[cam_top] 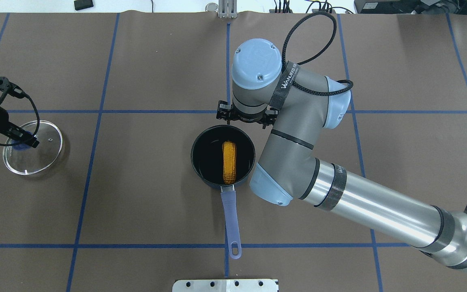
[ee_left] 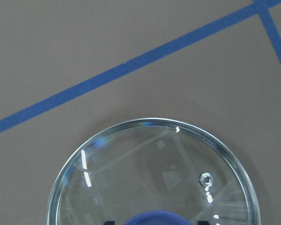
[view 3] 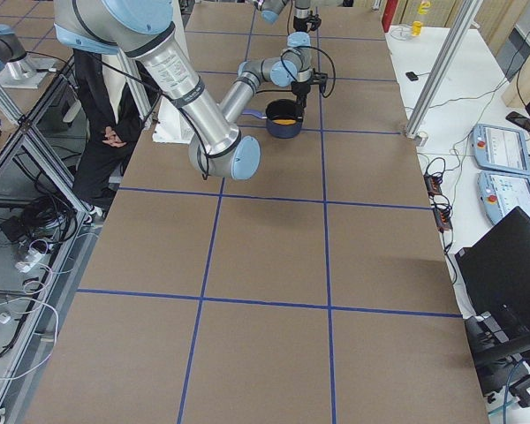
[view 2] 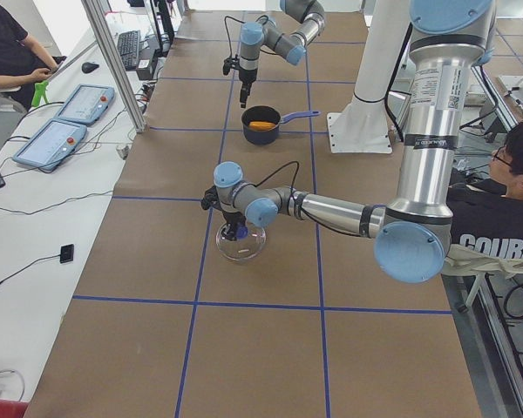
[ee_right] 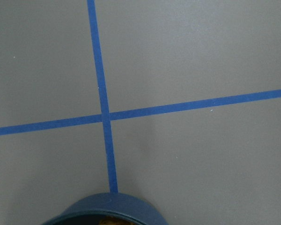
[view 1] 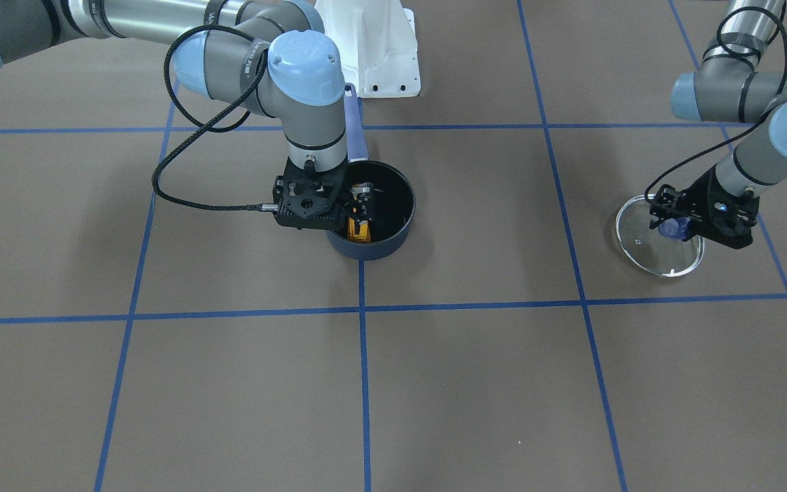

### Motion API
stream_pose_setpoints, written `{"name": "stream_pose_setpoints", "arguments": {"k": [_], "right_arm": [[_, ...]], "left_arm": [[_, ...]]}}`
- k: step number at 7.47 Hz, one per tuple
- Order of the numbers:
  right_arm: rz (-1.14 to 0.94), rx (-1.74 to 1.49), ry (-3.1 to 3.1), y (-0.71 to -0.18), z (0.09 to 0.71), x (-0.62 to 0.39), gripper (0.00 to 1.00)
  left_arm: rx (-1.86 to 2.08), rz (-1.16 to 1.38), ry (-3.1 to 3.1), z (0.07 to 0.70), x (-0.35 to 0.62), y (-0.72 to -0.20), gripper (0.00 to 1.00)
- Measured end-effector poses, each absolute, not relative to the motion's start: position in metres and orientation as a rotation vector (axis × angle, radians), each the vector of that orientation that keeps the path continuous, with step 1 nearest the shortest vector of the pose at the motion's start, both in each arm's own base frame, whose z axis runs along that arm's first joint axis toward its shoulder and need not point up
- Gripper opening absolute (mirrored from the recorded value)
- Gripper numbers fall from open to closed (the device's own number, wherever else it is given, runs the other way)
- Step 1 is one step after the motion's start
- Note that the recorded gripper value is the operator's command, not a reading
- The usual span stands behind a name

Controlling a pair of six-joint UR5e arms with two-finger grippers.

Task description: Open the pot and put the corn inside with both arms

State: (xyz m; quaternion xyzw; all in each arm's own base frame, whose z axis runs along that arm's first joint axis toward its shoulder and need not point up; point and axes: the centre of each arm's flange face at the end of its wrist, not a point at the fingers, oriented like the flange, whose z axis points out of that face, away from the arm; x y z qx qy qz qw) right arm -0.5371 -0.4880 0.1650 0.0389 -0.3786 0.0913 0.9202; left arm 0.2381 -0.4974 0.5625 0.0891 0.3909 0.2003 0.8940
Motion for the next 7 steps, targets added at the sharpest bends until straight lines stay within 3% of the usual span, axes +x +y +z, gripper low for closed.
{"name": "stream_pose_setpoints", "arguments": {"k": [4,7], "right_arm": [[0.189,0.079,-0.775,-0.4886,0.1674,-0.5369,1.00],[0.184,0.080,-0.772,-0.4886,0.1699,-0.5368,1.00]], "left_arm": [[0.185,0.417,0.807,0.5635,0.2396,-0.4979,0.68],[0.185,0.418,0.808,0.5638,0.2400,-0.4982,0.97]]}}
